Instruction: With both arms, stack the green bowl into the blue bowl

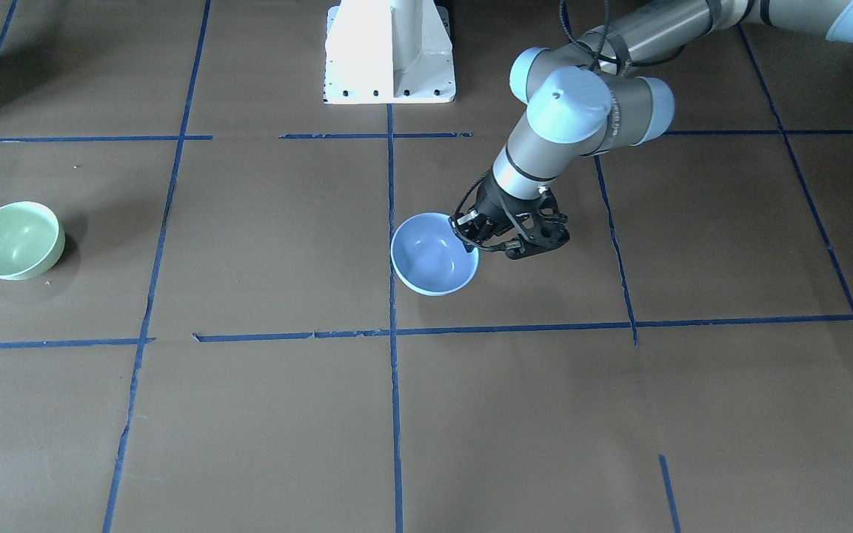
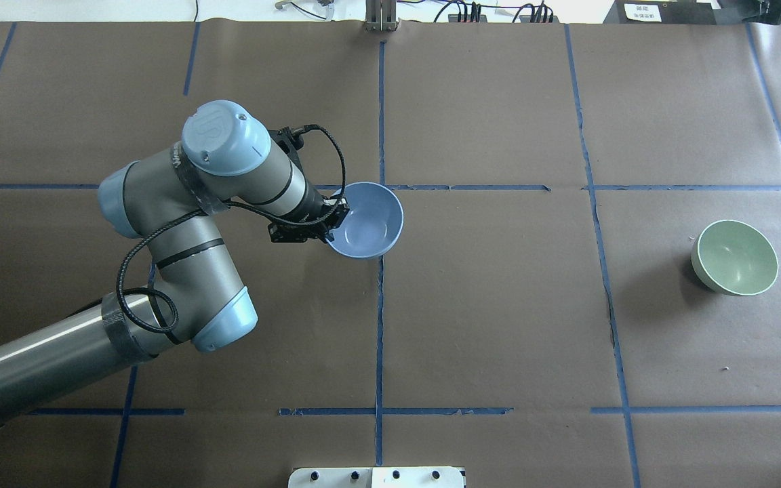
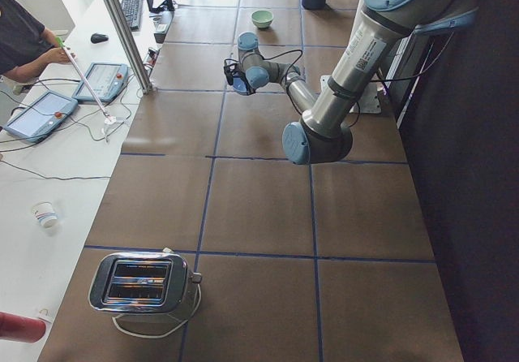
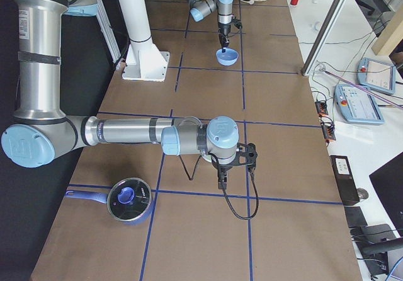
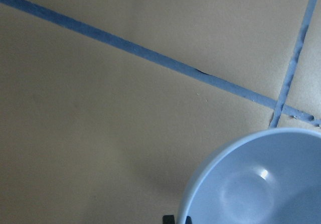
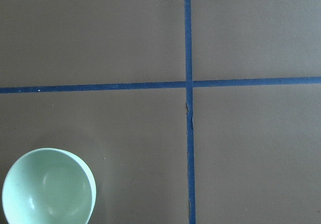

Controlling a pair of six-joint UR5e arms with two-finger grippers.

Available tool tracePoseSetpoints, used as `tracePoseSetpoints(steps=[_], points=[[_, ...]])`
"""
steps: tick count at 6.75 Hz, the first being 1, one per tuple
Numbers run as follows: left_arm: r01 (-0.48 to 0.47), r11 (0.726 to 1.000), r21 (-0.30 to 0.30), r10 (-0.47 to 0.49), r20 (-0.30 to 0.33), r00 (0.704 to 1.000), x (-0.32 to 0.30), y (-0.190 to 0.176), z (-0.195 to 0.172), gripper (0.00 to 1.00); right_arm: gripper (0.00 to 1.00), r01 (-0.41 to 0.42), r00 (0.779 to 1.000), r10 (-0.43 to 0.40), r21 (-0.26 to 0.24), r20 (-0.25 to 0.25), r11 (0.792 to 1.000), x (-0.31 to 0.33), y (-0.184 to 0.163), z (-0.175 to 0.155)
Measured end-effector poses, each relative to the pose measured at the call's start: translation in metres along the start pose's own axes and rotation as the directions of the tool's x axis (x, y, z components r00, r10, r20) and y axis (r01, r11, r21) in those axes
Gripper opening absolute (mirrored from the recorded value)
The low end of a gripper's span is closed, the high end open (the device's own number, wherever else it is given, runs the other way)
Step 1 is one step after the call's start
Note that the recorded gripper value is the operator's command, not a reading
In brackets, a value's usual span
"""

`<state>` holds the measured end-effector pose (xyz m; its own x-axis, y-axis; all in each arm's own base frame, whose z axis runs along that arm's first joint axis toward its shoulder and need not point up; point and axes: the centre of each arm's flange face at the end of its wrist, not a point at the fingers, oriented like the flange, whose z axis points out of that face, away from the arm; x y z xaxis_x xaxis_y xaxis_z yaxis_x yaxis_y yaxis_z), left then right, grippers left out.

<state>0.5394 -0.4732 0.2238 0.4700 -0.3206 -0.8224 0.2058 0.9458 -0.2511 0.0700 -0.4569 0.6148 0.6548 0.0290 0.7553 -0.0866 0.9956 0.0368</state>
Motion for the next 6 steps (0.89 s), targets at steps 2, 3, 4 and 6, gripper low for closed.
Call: tracePoseSetpoints(steps=[2,3,4,6], points=[[-0.008,1.000,-0.013,0.008,0.001,1.000,0.006,0.013,0.007,1.00,1.00,-0.011,1.000,0.011,0.001,0.000,1.000,-0.001,0.000,0.000],[-0.012,1.000,-0.016,0.012,-0.001,1.000,0.006,0.015,0.008,1.00,1.00,-0.015,1.000,0.015,0.001,0.000,1.000,-0.001,0.000,-0.001],[-0.016,1.000,-0.017,0.016,-0.004,1.000,0.004,0.017,0.007,1.00,1.00,-0.018,1.000,0.018,0.001,0.001,1.000,-0.001,0.000,-0.001],[-0.014,1.000,-0.005,0.014,-0.012,1.000,0.000,0.009,-0.002,1.00,1.00,-0.019,1.000,0.019,0.001,0.002,1.000,-0.001,-0.001,-0.001]])
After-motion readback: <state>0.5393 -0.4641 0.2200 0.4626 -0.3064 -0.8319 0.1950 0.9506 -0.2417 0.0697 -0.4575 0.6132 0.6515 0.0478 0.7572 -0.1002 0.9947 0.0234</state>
